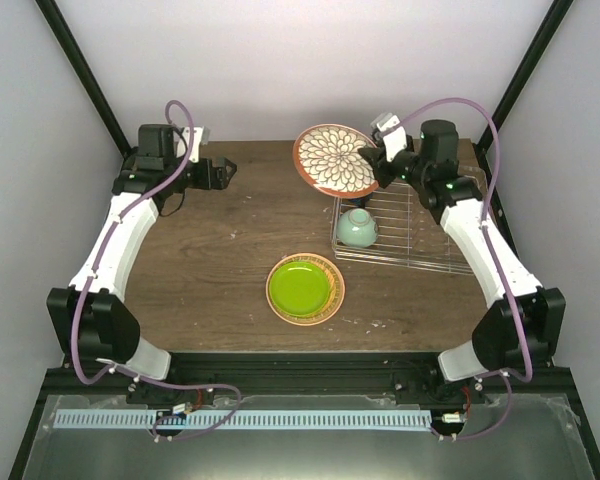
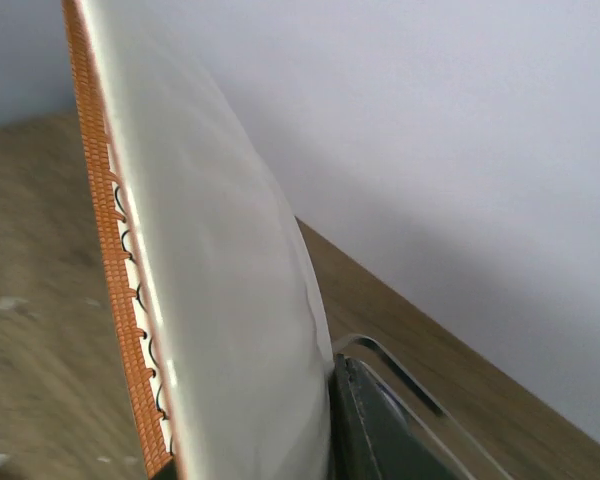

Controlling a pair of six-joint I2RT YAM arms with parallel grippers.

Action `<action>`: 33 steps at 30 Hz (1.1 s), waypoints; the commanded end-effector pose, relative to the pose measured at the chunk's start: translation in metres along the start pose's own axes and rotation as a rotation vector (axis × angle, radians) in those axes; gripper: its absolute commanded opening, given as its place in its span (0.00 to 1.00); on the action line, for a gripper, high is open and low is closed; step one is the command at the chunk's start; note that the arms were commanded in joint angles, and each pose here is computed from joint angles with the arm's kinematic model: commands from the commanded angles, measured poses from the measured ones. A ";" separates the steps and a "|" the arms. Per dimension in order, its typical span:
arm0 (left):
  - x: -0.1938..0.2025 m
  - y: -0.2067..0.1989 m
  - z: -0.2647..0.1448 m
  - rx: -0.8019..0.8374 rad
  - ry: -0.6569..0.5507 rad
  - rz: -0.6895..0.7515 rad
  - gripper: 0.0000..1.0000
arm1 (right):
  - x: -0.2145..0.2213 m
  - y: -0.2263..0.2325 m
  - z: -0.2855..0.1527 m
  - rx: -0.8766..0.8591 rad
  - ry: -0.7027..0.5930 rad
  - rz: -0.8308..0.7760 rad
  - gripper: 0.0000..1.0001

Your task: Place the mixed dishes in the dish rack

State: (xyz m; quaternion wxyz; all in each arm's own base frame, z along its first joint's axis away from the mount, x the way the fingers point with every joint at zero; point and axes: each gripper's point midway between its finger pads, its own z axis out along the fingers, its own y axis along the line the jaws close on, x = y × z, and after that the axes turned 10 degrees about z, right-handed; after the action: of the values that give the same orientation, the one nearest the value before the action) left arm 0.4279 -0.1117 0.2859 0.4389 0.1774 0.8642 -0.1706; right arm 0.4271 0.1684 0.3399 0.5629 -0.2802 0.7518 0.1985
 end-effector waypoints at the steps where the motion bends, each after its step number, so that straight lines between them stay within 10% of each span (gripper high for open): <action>1: 0.004 0.000 0.011 0.034 0.008 -0.013 0.95 | -0.036 -0.058 -0.031 0.332 -0.116 -0.177 0.01; 12: 0.007 0.001 0.025 0.069 0.032 -0.007 0.95 | -0.047 -0.118 -0.093 0.725 -0.132 -0.408 0.01; 33: 0.014 0.007 0.031 0.095 0.041 -0.025 0.95 | -0.039 -0.159 -0.087 0.830 0.182 -0.934 0.01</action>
State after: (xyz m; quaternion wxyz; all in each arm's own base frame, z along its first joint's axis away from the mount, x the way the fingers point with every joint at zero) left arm 0.4400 -0.1184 0.2510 0.4001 0.1883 0.8722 -0.2090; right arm 0.4718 0.0157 0.3153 0.5417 -0.3707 0.6881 -0.3093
